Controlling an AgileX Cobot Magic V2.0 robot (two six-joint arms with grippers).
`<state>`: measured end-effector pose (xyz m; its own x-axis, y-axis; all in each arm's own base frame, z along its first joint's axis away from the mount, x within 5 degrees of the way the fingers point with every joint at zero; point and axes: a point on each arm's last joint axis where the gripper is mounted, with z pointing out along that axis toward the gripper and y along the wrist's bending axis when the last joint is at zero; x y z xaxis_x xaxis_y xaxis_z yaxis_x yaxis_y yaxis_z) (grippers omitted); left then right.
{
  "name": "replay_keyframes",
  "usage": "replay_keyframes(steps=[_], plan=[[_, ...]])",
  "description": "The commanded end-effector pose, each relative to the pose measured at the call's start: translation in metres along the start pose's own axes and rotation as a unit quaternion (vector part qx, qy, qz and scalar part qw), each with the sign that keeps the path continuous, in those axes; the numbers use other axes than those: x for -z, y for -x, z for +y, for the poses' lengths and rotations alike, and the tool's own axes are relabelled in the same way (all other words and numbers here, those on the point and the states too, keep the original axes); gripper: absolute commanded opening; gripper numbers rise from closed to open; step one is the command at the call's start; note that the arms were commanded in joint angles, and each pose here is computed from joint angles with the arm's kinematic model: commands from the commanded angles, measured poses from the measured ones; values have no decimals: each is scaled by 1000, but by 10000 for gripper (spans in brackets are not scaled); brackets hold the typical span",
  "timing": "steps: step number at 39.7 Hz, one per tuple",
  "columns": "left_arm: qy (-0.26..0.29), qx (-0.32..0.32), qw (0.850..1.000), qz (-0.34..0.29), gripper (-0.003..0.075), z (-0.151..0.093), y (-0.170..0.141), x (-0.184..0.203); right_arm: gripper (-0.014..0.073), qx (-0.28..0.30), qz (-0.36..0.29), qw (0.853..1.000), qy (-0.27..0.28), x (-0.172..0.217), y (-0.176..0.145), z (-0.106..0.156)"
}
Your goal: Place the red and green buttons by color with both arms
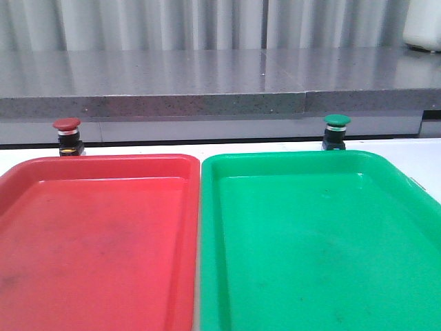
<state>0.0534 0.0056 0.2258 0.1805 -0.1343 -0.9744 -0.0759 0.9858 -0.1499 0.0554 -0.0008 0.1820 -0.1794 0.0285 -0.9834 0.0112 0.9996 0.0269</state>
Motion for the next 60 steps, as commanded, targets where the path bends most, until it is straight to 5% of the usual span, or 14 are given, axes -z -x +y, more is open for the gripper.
replay_keyframes(steps=[1,13,23,27,33,36,49,60], plan=[[-11,6,997,-75,-20,-7,45,1,-123,3,-48,999,0,2,9,0],[6,6,997,77,-20,-16,98,-47,-123,3,-48,999,0,2,9,0],[8,8,996,90,-1,-17,104,-62,-123,3,-48,999,0,2,9,0],[8,8,996,87,148,-17,104,-62,-123,3,-48,999,0,2,9,0],[7,8,997,83,573,-17,105,-62,-123,3,-48,999,0,2,9,0],[8,10,996,86,656,-17,104,-63,-123,3,-48,999,0,2,9,0],[-12,8,984,179,659,-27,95,-121,-123,3,-48,999,0,2,9,0],[-72,-18,949,306,659,-68,79,-208,-123,3,-48,999,0,2,9,0]])
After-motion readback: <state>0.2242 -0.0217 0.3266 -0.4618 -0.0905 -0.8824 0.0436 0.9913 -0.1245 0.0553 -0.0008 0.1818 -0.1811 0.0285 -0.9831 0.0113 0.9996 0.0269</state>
